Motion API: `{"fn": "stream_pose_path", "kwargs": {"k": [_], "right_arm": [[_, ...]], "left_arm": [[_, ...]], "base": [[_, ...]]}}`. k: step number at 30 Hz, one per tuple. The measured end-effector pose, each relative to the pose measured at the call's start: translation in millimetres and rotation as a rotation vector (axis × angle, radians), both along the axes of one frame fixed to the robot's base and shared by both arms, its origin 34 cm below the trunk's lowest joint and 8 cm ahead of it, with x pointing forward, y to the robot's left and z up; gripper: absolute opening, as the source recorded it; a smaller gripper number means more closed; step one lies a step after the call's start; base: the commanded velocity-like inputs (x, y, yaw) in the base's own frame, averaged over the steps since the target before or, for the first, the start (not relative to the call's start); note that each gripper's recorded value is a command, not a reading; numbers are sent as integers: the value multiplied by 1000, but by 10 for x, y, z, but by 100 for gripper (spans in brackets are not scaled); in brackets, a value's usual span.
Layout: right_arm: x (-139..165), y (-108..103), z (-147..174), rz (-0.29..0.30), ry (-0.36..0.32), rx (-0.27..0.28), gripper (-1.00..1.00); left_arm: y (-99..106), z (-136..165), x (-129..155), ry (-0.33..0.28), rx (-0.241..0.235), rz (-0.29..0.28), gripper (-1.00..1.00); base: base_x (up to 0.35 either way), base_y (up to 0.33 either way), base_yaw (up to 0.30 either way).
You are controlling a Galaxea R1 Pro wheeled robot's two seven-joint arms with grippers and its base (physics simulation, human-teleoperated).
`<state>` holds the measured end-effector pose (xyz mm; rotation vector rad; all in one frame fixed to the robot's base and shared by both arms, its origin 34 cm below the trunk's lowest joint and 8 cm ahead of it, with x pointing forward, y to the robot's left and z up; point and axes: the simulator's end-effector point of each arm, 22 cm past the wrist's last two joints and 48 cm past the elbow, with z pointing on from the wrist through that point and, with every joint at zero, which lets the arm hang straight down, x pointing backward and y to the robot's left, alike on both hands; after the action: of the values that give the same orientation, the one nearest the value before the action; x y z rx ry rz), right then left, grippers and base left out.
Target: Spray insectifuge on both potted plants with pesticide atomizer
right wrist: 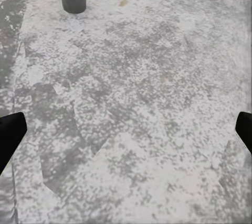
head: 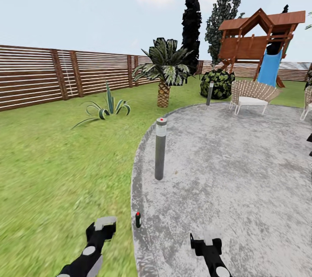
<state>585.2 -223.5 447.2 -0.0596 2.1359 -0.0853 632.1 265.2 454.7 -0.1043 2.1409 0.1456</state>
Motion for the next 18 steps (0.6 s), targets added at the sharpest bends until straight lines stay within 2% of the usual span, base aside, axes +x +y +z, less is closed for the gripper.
{"fn": "stream_pose_path", "kwargs": {"k": [2,4,5,6,8,11,18], "right_arm": [[36,-8,44,-1,-12,0,100],[159,-12,204,-2,-54,3,100],[200,-14,259,-3,-68,4,100],[337,-6,462,-2,-118,9,100],[467,8,678,-1,-169,15,100],[673,33,1078,0,-254,25,100],[702,26,1105,-1,-214,17,100]], "left_arm": [[-141,156,228,-5,-13,-2,100],[-298,414,556,-11,-25,-9,100],[-318,479,633,-13,-26,-7,100],[-330,645,806,-20,-19,4,100],[-287,804,950,-32,-4,29,100],[-175,946,1054,-44,21,76,100],[-150,911,1021,-48,23,83,100]], "base": [[0,0,-21],[0,0,-9],[0,0,-4],[0,0,-3],[0,0,-2],[0,0,0],[0,0,0]]}}
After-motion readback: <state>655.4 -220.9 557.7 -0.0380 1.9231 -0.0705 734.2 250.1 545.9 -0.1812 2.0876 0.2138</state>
